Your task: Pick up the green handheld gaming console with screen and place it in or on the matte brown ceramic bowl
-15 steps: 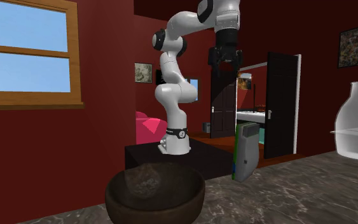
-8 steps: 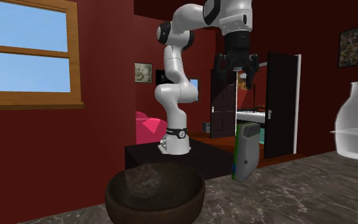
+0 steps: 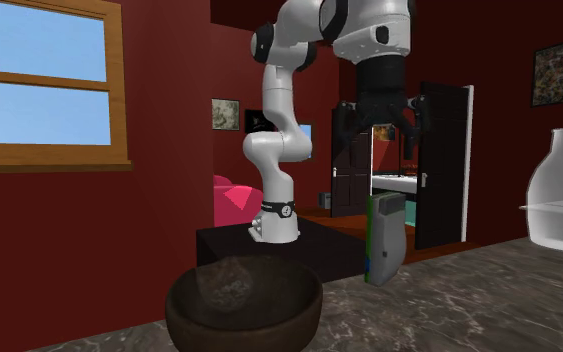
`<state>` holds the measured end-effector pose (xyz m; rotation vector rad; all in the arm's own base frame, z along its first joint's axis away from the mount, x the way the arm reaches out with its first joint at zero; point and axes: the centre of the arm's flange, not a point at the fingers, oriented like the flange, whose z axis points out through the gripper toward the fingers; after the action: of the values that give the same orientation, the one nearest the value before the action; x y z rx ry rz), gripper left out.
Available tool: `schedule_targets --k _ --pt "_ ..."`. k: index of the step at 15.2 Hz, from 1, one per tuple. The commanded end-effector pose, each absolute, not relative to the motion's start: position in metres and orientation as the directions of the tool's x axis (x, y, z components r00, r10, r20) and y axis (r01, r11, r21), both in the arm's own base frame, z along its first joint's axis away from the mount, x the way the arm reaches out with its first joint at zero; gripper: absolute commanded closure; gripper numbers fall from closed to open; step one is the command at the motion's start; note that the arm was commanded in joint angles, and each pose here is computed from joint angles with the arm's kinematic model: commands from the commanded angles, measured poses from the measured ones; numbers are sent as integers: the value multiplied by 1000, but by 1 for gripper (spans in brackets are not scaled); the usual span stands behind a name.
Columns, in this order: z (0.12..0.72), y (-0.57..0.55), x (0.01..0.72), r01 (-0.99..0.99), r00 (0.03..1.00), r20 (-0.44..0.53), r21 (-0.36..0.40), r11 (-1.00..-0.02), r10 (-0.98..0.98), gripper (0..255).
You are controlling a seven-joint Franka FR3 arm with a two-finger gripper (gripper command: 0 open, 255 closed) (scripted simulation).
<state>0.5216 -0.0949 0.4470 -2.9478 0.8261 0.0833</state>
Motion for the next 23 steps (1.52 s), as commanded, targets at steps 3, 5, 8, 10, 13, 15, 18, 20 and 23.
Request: schedule_targets --k 3,5,8,10,13,15,18,20,23 --pt "425 -132 551 -637 771 -79 -58 -769 -632 0" --pt "413 -152 563 -690 724 -82 -56 -722 -685 0" --pt "398 -157 566 -706 708 -83 -55 -706 -701 0" --pt "388 -156 566 -706 708 -83 -55 -706 -701 0" --pt "372 -155 566 -706 708 -83 -55 -706 -701 0" --pt "369 -155 566 -706 708 -83 -55 -706 -701 0" --pt "369 -155 566 -706 708 -83 -55 -706 -701 0" --pt "369 -155 566 -706 708 -83 -55 -706 -701 0" --pt "369 -155 566 -706 708 -83 -55 -706 -701 255"
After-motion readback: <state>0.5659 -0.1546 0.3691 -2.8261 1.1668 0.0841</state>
